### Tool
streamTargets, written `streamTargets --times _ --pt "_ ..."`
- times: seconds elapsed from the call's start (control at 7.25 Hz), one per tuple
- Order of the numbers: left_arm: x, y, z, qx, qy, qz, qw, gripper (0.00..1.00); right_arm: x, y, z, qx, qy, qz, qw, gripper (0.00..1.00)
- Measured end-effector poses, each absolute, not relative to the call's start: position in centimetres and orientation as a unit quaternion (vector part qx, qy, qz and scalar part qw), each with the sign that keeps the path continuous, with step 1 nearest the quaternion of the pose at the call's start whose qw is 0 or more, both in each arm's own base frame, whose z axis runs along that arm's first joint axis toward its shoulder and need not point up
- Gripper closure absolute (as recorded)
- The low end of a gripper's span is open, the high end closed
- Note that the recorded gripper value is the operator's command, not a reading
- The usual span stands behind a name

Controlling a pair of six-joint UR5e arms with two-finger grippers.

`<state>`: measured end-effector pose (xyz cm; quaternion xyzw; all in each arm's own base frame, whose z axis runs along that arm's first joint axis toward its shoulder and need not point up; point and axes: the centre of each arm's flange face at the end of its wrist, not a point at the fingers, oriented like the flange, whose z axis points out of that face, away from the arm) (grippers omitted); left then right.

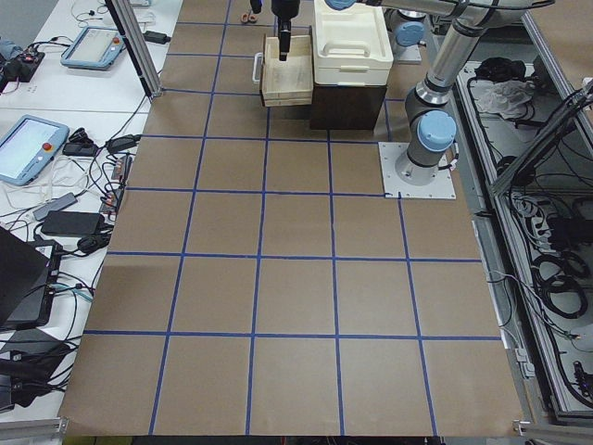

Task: Put scissors in drawer and close it
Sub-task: 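Move the right gripper toward the grey-and-orange scissors on the table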

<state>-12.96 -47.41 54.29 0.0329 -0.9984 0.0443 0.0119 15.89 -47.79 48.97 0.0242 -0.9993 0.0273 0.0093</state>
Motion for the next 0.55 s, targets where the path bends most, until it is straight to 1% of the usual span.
streamTargets --times 0.55 --pt "-12.93 -47.29 54.37 0.033 -0.998 0.044 0.01 0.0 15.88 -47.8 48.69 0.027 -0.999 0.02 0.008 0.0"
